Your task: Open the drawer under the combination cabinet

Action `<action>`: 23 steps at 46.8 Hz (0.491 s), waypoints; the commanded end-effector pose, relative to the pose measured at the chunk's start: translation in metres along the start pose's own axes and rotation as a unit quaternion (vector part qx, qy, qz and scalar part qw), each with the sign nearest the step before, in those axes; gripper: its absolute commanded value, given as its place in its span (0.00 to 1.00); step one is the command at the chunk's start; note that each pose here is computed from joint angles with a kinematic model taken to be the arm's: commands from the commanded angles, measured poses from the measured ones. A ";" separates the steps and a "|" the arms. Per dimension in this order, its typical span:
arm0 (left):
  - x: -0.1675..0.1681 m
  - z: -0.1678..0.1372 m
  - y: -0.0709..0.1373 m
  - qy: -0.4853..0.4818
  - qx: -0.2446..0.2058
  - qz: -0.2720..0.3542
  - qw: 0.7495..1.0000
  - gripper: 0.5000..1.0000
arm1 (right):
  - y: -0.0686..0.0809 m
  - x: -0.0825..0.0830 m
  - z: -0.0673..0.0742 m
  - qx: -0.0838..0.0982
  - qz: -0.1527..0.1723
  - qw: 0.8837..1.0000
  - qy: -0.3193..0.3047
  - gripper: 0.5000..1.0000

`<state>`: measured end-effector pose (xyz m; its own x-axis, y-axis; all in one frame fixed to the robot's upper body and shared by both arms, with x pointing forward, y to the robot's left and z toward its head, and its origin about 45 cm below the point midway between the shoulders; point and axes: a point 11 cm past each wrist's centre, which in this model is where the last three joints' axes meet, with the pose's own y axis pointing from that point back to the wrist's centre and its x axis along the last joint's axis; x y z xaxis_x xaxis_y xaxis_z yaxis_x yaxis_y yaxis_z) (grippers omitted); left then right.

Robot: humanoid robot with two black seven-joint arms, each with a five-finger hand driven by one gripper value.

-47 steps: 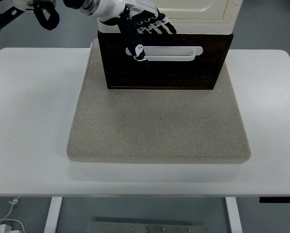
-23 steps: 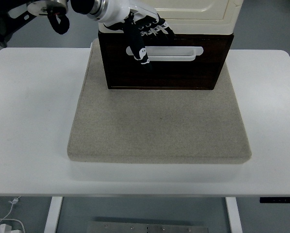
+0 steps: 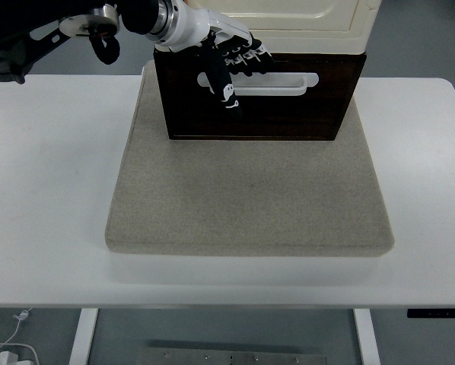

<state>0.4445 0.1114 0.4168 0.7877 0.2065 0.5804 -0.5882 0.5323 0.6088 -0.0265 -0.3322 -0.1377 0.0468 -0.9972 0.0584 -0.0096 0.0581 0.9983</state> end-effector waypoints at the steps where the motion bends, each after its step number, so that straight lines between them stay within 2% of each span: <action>1: -0.004 -0.005 -0.004 -0.003 0.012 -0.002 1.000 1.00 | 0.000 0.000 0.000 0.001 -0.001 1.000 0.000 0.86; 23: -0.006 -0.006 -0.010 0.001 0.014 0.003 1.000 1.00 | 0.000 -0.001 0.000 0.001 -0.002 1.000 0.000 0.86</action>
<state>0.4470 0.1121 0.4070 0.7820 0.2123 0.5861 -0.6012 0.5052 0.6191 -0.0266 -0.3312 -0.1377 0.0471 -0.9974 0.0547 -0.0113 0.0542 0.9985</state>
